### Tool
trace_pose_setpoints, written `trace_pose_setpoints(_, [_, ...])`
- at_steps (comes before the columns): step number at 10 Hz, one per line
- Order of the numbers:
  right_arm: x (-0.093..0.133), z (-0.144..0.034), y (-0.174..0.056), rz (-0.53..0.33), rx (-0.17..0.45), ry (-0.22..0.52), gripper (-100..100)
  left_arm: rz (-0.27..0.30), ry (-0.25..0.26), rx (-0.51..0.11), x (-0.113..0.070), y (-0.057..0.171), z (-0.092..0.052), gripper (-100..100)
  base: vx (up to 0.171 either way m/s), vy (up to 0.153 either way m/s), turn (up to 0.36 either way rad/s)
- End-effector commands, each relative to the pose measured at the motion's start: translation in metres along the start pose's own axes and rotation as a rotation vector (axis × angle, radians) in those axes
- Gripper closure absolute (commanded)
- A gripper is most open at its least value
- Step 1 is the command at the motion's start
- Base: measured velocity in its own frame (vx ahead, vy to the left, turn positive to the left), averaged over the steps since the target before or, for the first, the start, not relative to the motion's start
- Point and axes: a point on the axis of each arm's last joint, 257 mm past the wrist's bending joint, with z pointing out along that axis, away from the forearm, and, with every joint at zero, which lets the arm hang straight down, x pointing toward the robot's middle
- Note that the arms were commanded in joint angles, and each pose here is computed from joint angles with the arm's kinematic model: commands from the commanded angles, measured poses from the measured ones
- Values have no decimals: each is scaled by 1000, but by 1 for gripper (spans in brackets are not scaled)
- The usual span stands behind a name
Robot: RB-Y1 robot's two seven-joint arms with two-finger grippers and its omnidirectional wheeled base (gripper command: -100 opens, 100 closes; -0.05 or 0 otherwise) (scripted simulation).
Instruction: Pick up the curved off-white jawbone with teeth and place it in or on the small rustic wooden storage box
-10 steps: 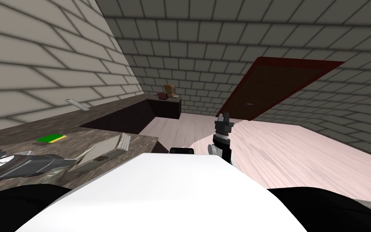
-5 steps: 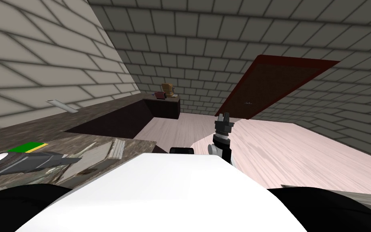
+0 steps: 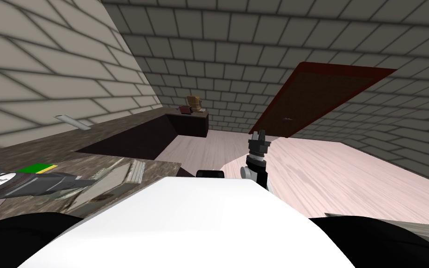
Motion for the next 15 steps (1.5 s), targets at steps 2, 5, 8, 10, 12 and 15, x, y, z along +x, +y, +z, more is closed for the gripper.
trace_pose_setpoints(2, [0, 0, 0, 0, 0, 0, 0, 3, 4, 1, 27, 5, -4, -100, -99, 62, 12])
trace_pose_setpoints(5, [0, 0, 0, 0, 0, 0, 0, 22, 8, 1, 62, 17, -10, -100, -62, 48, 15])
trace_pose_setpoints(8, [0, 0, 0, 0, 0, 0, 0, 9, 8, 1, 78, 23, -13, -100, -42, 18, -39])
trace_pose_setpoints(10, [0, 0, 0, 0, 0, 0, 0, 11, 8, 0, 93, 31, -16, -100, -15, 14, -49])
trace_pose_setpoints(12, [0, 0, 0, 0, 0, 0, 0, 13, 7, -1, 108, 39, -19, -100, -47, 6, -16])
trace_pose_setpoints(15, [0, 0, 0, 0, 0, 0, 0, 13, 7, -1, 108, 39, -19, -100, -15, -1, 4])
